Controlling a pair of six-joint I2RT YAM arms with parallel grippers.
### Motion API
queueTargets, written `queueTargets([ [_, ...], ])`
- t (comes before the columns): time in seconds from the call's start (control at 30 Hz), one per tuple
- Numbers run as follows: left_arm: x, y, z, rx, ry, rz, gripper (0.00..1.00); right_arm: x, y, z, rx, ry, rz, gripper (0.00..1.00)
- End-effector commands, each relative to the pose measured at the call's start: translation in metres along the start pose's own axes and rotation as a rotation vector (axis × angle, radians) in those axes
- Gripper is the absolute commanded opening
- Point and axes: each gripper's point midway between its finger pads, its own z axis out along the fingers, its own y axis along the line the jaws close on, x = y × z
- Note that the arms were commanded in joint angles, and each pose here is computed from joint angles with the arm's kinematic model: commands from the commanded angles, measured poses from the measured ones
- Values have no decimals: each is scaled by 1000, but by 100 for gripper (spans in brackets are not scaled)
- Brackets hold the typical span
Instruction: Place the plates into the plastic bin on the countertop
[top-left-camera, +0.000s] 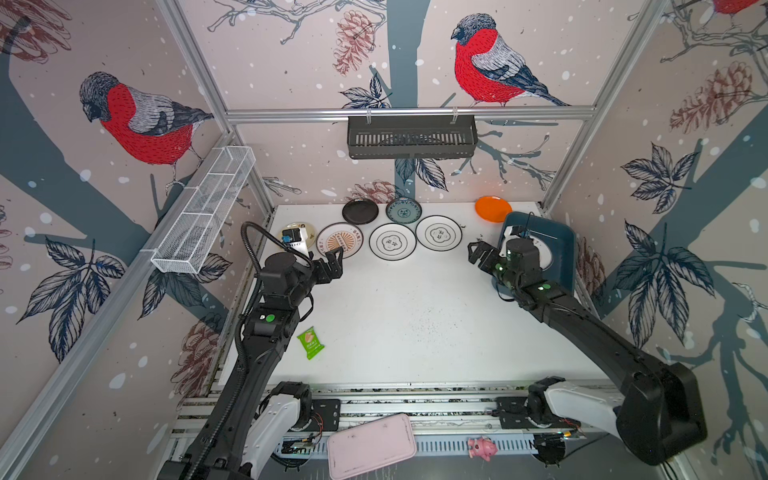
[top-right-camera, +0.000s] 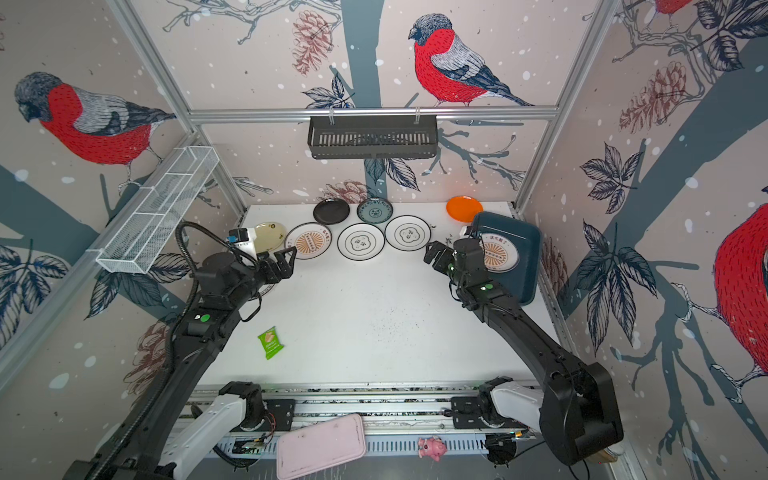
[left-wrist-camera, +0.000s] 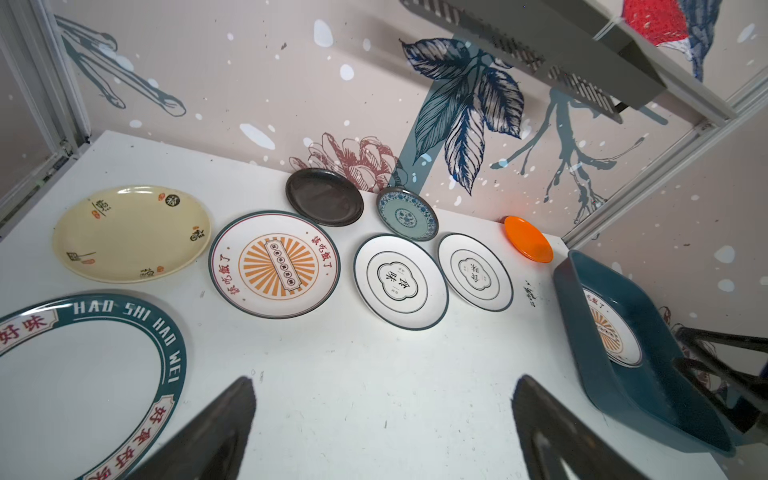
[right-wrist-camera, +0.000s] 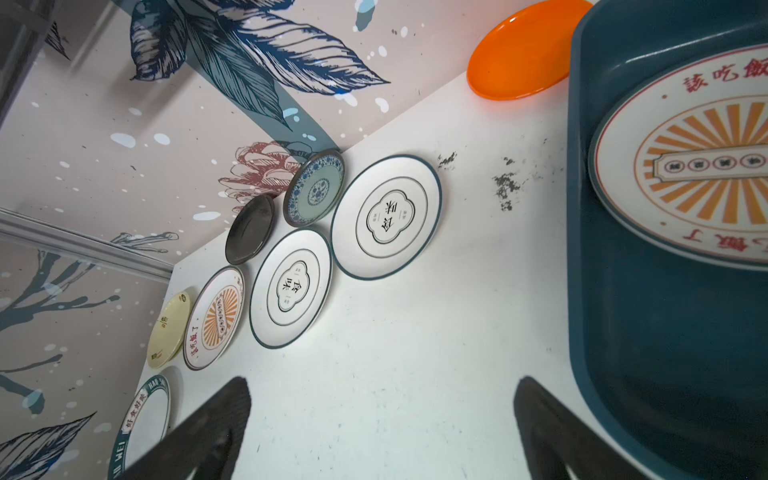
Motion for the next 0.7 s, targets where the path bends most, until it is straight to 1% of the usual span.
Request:
queueTargets([
  [0.0, 22, 13, -10, -53, 31, -26, 96, 22, 4, 0, 33, -12, 43, 100],
  [0.07, 24, 14, -19, -61, 15, -60, 96, 36, 16, 0, 22, -13, 55, 100],
  [0.1, 22, 11, -25, -72, 4, -26, 96, 41, 21, 0, 17, -10, 54, 100],
  [0.17, 18, 7, -33, -95, -27, -6, 96, 51, 36, 0, 6, -7, 47, 100],
  [0.27, 17, -5, -35, -26, -40, 9, 96, 58, 53, 2, -11, -5, 43, 100],
  [0.4, 21, -16, -33, 38, -4, 16, 96, 71, 59, 19, -18, 21, 86, 100],
  [0.47, 26, -28, -29, 126, 34, 20, 96, 74, 58, 28, -16, 11, 128, 99],
  [0.53, 32, -32, -22, 182, 77, 5, 96, 76, 56, 37, -18, -4, 174, 99],
  [0.63, 44, -26, -10, 189, 158, -31, 96, 78, 50, 51, -21, -22, 249, 99],
  [0.67, 48, -28, -7, 210, 177, -37, 96, 80, 47, 56, -14, -25, 275, 99],
])
